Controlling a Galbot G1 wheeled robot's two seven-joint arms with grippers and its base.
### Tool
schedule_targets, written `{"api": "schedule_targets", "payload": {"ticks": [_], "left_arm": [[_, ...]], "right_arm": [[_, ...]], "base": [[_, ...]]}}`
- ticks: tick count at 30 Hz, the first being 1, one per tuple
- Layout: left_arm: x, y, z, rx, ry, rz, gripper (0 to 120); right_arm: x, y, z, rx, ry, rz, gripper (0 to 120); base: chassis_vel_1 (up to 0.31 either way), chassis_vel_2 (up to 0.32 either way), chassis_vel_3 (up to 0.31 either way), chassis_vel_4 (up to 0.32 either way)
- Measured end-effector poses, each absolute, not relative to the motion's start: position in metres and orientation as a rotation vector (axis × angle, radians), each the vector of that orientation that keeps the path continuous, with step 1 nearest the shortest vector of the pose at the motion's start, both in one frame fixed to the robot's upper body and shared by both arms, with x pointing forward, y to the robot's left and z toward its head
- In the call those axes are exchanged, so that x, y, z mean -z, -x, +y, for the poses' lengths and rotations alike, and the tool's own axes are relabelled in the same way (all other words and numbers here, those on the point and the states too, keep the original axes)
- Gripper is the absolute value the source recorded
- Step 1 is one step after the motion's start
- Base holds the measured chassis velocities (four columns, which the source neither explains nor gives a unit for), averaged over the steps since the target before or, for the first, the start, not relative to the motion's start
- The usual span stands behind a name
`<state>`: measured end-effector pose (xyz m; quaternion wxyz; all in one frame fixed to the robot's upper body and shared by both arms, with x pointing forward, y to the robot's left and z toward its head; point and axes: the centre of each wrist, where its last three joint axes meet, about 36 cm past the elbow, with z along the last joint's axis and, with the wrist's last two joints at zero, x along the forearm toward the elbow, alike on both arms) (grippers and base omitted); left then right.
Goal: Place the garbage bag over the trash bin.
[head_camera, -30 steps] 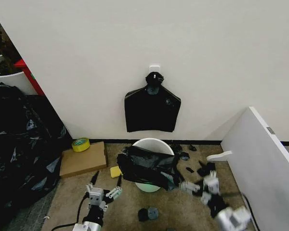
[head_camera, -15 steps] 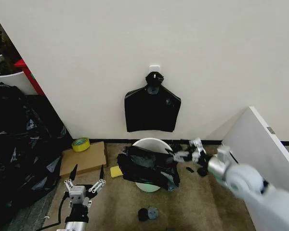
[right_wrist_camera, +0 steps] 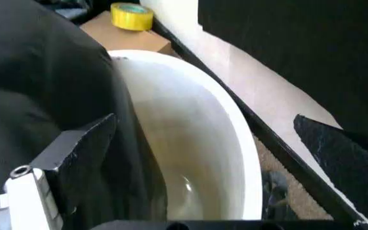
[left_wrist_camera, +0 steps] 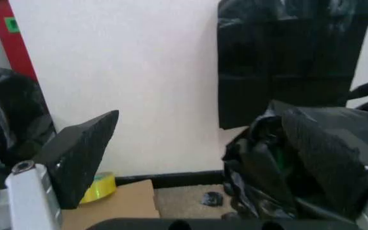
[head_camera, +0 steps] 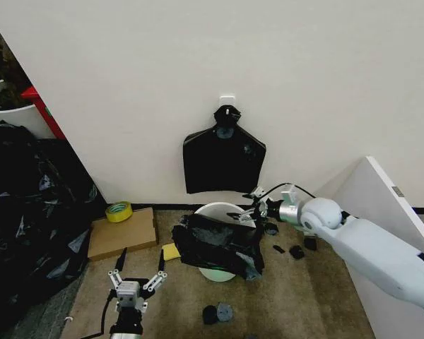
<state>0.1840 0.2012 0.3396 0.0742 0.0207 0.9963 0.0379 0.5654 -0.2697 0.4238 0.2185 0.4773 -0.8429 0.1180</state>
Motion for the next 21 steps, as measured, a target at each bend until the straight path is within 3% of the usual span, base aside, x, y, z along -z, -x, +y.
{"api": "schedule_targets", "payload": {"ticks": [13, 21], "left_arm": [[-0.344, -0.172, 0.179, -0.092, -0.052, 2.998, 100], [-0.347, -0.172, 0.175, -0.076, -0.038, 2.992, 100]], "right_arm": [[-0.406, -0.616, -0.253, -0.427, -1.388, -2.241, 98], [-0.395, -0.631, -0.252, -0.405, -1.375, -2.199, 69]], "base": [[0.0, 0.0, 0.0, 0.0], [0.0, 0.0, 0.0, 0.0]]}}
